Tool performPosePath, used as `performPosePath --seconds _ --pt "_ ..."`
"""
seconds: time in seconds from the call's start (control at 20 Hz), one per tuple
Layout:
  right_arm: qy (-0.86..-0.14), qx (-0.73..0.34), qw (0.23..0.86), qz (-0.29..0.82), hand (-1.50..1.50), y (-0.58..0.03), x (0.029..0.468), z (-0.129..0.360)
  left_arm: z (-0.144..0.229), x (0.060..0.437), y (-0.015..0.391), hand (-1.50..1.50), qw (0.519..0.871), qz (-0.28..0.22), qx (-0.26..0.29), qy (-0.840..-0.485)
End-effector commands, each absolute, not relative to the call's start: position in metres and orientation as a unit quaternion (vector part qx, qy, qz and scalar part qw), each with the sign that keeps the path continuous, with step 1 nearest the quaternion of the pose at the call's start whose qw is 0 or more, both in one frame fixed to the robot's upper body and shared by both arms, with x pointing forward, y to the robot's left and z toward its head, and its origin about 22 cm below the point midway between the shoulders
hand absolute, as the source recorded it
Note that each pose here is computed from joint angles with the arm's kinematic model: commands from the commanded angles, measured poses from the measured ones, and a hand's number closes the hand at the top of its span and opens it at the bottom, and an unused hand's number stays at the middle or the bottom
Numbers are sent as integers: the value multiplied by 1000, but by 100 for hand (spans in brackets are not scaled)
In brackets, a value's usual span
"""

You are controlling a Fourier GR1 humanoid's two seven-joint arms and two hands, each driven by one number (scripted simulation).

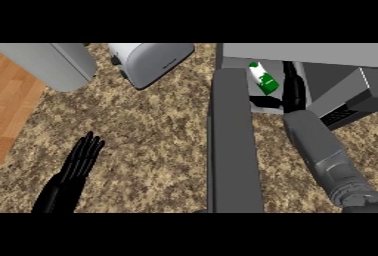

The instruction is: Pick up the milk, place it into the microwave and close the microwave

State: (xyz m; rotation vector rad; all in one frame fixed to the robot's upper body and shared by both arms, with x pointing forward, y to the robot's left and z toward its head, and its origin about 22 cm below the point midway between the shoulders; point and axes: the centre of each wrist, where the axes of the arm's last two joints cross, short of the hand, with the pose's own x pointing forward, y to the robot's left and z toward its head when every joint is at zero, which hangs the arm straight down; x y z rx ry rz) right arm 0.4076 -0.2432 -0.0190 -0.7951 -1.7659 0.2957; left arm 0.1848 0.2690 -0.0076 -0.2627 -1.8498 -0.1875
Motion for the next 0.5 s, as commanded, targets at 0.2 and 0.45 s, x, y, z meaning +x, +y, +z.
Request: performPosePath --seconds 0.2,0.45 --pt "-754 -281 589 73 -150 -250 377 -60 -2 191 246 -150 587 -86 -114 -797" --pt "-763 -254 592 57 -150 -267 357 -79 -3 183 248 -150 586 -90 -125 -796"
